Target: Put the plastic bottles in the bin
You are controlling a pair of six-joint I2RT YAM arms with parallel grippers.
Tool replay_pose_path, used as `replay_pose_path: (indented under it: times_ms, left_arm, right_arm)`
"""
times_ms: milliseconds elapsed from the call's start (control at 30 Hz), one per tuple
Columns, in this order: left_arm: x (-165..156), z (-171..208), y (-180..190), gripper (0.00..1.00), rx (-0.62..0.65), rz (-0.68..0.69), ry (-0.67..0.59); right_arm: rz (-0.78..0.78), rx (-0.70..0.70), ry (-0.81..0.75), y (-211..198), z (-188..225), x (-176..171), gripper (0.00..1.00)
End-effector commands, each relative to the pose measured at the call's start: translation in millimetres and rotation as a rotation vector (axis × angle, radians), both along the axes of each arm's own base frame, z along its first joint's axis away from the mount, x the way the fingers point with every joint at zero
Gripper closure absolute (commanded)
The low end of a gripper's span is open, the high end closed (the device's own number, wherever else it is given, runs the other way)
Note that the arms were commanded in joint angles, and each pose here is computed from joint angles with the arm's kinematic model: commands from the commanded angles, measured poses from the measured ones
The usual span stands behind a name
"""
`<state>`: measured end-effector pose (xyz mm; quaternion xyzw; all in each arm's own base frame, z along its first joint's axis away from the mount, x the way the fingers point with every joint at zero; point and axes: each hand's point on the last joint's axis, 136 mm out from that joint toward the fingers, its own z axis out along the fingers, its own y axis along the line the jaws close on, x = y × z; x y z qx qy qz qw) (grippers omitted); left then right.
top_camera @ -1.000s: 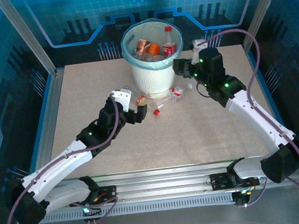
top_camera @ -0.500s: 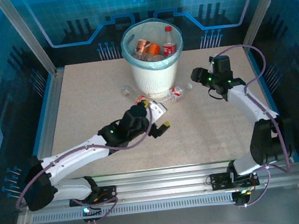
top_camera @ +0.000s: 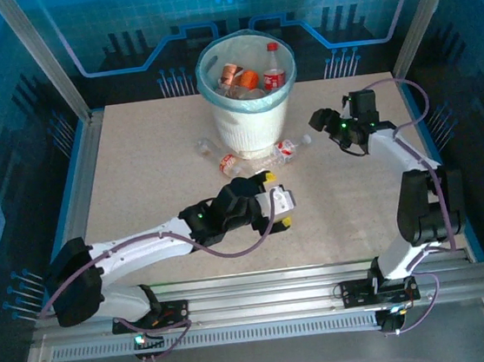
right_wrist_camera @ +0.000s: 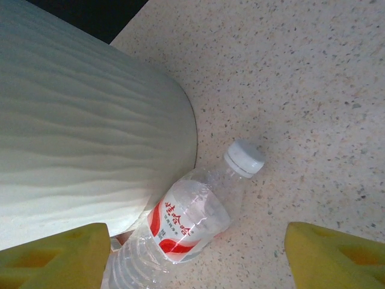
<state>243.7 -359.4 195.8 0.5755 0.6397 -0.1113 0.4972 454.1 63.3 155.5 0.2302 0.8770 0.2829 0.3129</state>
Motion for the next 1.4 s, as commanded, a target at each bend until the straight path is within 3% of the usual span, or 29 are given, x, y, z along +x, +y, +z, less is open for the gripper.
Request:
replay_pose_path:
  times_ms: [0,500,1000,1367]
  left_arm:
    - [-1,27,-19,0.01,-0.060,-0.065,-0.062]
    - [3,33,-22,0.01,-0.020,-0.060,-0.064]
    - [-5,33,-26,0.01,-0.002,-0.081,-0.057]
    - [-8,24,-19,0.01,0.031,-0.080,-0.045]
  right_arm:
    - [0.009,0.077,0.017,3,2,8,0.23]
    - [-0.064,0.145,0.108,-15,-49,32,0.26]
    - [-0.092,0.311,0.159,0,-81,48,0.29]
    - [-0.123,0.343,0.173,10,-95,53,0.34]
